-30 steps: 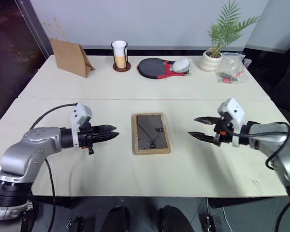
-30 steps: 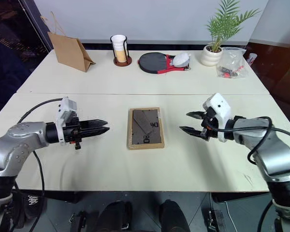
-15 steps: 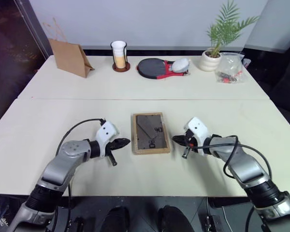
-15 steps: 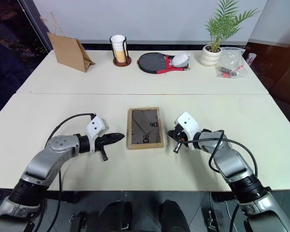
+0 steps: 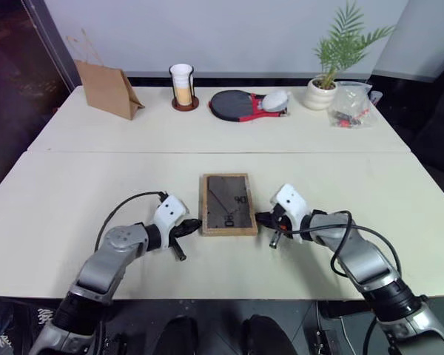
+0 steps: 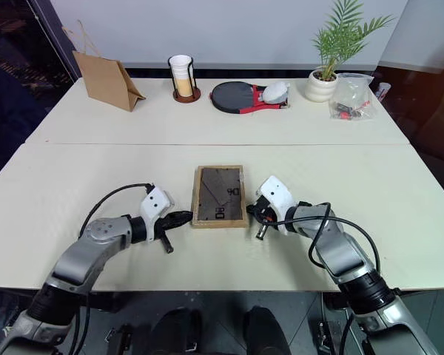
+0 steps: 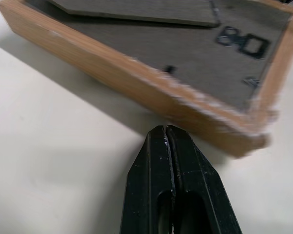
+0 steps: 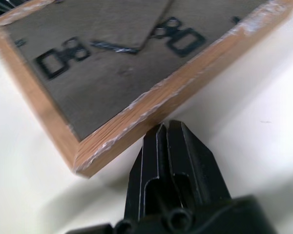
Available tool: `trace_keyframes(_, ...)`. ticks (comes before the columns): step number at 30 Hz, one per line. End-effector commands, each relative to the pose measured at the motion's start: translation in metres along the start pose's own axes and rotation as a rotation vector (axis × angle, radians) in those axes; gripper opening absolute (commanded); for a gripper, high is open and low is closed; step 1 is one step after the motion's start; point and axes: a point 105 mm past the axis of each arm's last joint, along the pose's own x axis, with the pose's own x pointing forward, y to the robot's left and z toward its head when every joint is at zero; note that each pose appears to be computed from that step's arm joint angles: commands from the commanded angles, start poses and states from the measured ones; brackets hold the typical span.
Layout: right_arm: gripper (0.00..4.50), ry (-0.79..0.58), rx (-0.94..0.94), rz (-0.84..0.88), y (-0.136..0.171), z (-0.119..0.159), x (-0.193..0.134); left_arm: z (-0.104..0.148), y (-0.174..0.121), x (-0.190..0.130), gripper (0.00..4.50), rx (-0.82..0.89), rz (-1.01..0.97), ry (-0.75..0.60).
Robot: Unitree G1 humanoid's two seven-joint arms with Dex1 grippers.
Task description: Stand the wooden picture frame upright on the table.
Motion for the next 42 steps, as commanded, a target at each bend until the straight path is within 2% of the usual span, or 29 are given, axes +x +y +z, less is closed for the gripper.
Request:
trace_keyframes(1, 0.10, -0.043, -0.017, 0.056, 0.013, 0.013, 0.000, -0.003, -0.008, -0.009, 0.00, -0.008, -0.042, 0.020)
trace_keyframes(8, 0.10, -0.044, -0.012, 0.068, 0.019, 0.014, 0.001, -0.002, -0.018, -0.021, 0.00, -0.029, -0.090, 0.026)
trace_keyframes(17, 0.10, -0.018, -0.030, 0.049, 0.014, 0.010, -0.004, 0.002, -0.035, -0.013, 0.00, -0.061, -0.179, 0.007)
trace_keyframes(20, 0.10, 0.009, -0.032, 0.042, 0.012, 0.003, -0.010, 0.001, -0.030, -0.016, 0.00, -0.058, -0.161, 0.017)
trace_keyframes(24, 0.10, 0.025, -0.037, 0.034, 0.005, 0.001, -0.030, 0.001, -0.010, -0.040, 0.00, -0.072, -0.131, 0.043)
trace_keyframes(28, 0.10, 0.007, -0.104, -0.021, -0.011, 0.011, -0.047, 0.023, 0.008, -0.061, 0.00, -0.224, -0.159, -0.022)
trace_keyframes(31, 0.00, 0.027, -0.182, -0.021, -0.018, 0.012, -0.053, 0.037, 0.022, -0.064, 0.88, -0.383, -0.172, -0.049)
trace_keyframes(38, 0.00, 0.045, -0.222, 0.001, -0.023, 0.003, -0.045, 0.041, 0.041, -0.046, 4.44, -0.781, -0.189, 0.011)
trace_keyframes(42, 0.00, 0.026, -0.193, -0.001, -0.025, 0.003, -0.031, 0.042, 0.039, -0.030, 4.44, -0.894, -0.206, 0.051)
